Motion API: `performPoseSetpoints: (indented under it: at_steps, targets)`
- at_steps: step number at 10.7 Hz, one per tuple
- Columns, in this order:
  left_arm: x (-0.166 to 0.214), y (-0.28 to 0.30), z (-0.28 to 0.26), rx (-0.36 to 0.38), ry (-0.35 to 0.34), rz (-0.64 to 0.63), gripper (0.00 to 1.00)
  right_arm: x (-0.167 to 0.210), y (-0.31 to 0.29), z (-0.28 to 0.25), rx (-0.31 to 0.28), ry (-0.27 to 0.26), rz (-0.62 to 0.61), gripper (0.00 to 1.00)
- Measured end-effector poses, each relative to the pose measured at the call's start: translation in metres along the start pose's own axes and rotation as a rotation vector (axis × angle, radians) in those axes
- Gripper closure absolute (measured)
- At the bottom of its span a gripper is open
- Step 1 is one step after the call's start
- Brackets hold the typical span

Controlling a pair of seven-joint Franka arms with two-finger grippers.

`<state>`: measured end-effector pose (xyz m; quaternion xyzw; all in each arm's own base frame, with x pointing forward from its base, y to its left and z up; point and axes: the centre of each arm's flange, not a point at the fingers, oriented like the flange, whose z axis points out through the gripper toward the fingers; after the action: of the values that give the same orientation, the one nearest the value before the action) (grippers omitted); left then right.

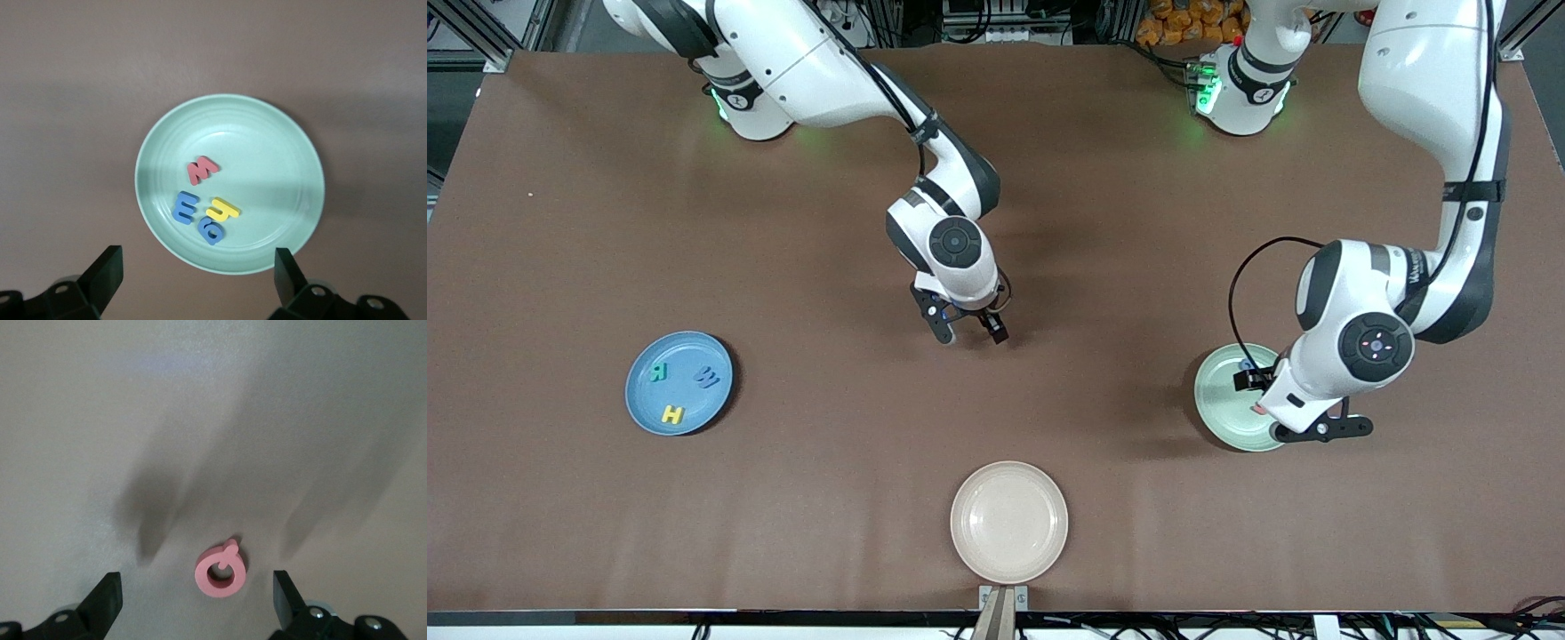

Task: Sort uppercase to blue plate, lowercase to green plate
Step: 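Drop the h on the green plate while the right gripper grasps the Q, then drop the pink Q on the blue plate while the left gripper withdraws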

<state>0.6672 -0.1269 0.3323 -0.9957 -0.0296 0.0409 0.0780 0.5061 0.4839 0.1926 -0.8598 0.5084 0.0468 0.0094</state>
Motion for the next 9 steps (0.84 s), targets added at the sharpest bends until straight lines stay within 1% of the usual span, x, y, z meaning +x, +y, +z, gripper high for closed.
performPoseSetpoints:
  at_steps: [4,5,7,9]
  targets:
    - [-0.026,-0.020,-0.100,-0.009,0.063,0.012,0.00,0.002,0.004,0.009,0.014,0.009,0.019,0.00]
    - [-0.036,-0.025,-0.127,-0.030,0.080,0.028,0.00,0.002,0.006,0.013,0.017,0.009,0.020,0.00]
    - [-0.061,-0.033,-0.179,-0.109,0.102,0.032,0.00,0.002,0.009,0.018,0.013,0.010,0.018,0.00]
    - [-0.085,-0.048,-0.219,-0.138,0.123,0.027,0.00,0.000,0.011,0.020,0.009,0.011,0.017,0.00]
